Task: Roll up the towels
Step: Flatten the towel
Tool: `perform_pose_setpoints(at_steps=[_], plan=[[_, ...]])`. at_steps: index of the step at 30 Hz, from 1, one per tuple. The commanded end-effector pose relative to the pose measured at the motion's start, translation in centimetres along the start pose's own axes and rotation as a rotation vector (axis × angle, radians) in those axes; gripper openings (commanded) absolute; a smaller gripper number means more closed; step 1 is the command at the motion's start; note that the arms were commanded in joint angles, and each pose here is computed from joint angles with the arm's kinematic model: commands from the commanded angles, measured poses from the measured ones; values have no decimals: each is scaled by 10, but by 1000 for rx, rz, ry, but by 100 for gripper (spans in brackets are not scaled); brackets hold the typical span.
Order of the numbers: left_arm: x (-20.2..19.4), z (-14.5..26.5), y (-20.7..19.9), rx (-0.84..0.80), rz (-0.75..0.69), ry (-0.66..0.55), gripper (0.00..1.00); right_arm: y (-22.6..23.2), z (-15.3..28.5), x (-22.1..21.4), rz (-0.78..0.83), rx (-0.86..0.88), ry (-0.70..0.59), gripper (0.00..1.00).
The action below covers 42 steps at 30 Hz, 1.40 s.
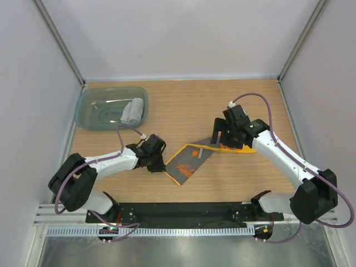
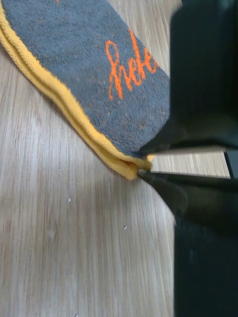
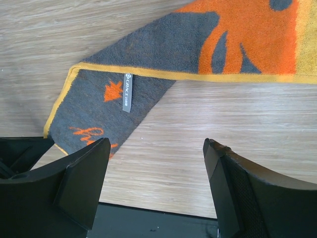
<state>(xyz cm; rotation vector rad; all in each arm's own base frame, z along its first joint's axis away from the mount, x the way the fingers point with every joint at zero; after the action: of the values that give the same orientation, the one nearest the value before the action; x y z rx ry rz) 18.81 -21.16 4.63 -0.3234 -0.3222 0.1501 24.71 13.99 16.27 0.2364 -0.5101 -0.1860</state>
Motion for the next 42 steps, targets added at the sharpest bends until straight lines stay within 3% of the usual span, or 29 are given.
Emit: perform_pose_setpoints(at_steps=[1,4,10,16,22,27,37,42], plan=[[12,1,-11,-22,6,-56,16,1,5,5,15,32,-28,83],[16,5,-15,-29,1,-64,0,-2,6,4,16,25,-27,83],[35,56,-19,-1,-71,-136,0,-27,7,5,-22,-73,-50,83],[67,144,13,169,-169,-355,0,-60,3,9,-157,-138,-92,82],[49,141,36,233,-244,-289,0,-75,-27,-6,-266,-135,-33,80],[43,136,42,220,-250,-287,0,-72,-61,-28,-299,-91,95,68],[47,134,42,230,-275,-300,0,-71,-85,-44,-319,-67,171,49],[48,133,41,229,-275,-303,0,-75,-95,-50,-313,-86,196,25]])
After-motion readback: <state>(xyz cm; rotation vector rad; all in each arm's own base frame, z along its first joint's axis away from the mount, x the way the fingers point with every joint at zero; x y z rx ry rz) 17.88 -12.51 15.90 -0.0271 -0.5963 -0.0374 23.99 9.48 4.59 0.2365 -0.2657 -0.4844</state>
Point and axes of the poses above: each gripper's point midway between its finger pads, its own z axis back along the fingers, its own y axis along the line the jaws close on, x = y × z, the point moved 3 cm from there along z, back along the fingers, and after that the axes turned 1 degree about -z, right-handed, at the moved point
